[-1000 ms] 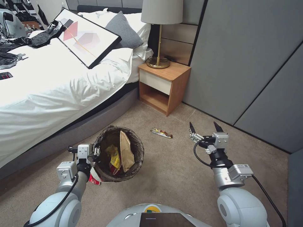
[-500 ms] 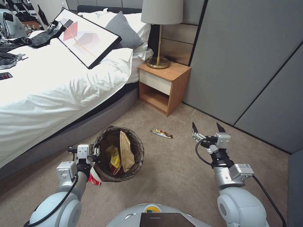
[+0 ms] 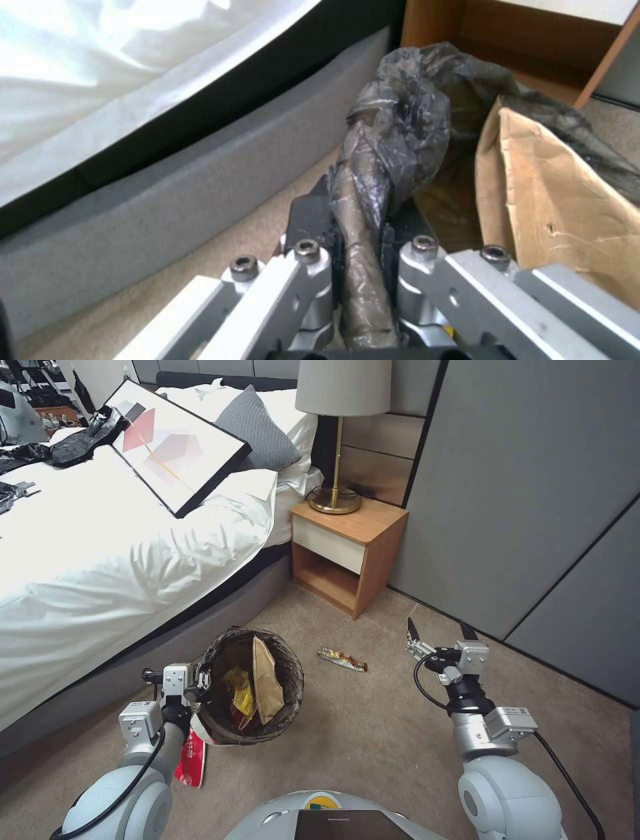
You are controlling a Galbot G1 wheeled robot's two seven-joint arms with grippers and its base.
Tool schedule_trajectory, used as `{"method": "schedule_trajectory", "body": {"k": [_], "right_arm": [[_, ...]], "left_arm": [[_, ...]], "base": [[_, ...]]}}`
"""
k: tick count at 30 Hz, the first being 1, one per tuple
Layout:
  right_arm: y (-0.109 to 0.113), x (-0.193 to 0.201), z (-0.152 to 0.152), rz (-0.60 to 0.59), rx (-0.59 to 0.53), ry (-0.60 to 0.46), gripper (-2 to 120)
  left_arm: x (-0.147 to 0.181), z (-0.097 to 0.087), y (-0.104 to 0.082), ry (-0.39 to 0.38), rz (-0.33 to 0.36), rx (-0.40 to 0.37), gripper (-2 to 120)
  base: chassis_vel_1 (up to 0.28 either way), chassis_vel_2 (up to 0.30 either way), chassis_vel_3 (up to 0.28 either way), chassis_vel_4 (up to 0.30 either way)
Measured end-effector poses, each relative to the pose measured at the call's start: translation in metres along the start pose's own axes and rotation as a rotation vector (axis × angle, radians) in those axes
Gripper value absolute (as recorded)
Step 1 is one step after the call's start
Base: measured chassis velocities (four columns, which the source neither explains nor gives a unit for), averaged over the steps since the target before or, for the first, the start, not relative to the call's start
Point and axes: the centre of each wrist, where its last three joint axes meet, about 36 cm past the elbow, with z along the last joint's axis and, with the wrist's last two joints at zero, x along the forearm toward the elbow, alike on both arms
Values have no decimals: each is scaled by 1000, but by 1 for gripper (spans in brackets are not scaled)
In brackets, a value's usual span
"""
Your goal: Pick up the trash bin, then pick up the garbage from the floor and place it into the trash bin.
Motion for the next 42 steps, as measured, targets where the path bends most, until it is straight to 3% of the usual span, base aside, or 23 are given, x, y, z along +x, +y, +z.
{"method": "schedule_trajectory", "body": {"k": [15, 22, 28, 36, 42], "right_arm": [[1, 0, 4, -38, 3, 17, 100], [-12, -21, 19, -112, 60, 73, 100], [-31, -62, 29, -225, 35, 168, 100], [-46, -87, 37, -328, 47, 247, 100], [-65, -118, 69, -434, 60, 410, 100]], "left_arm": [[0, 1, 1, 5, 1, 0, 7], [2, 3, 3, 24, -5, -3, 7], [9, 11, 5, 78, -12, 1, 7], [13, 16, 6, 109, -22, -2, 7], [17, 21, 5, 136, -31, 5, 7]], "base": [[-102, 106, 110, -106], [0, 0, 0, 0], [0, 0, 0, 0], [0, 0, 0, 0], [0, 0, 0, 0]]}}
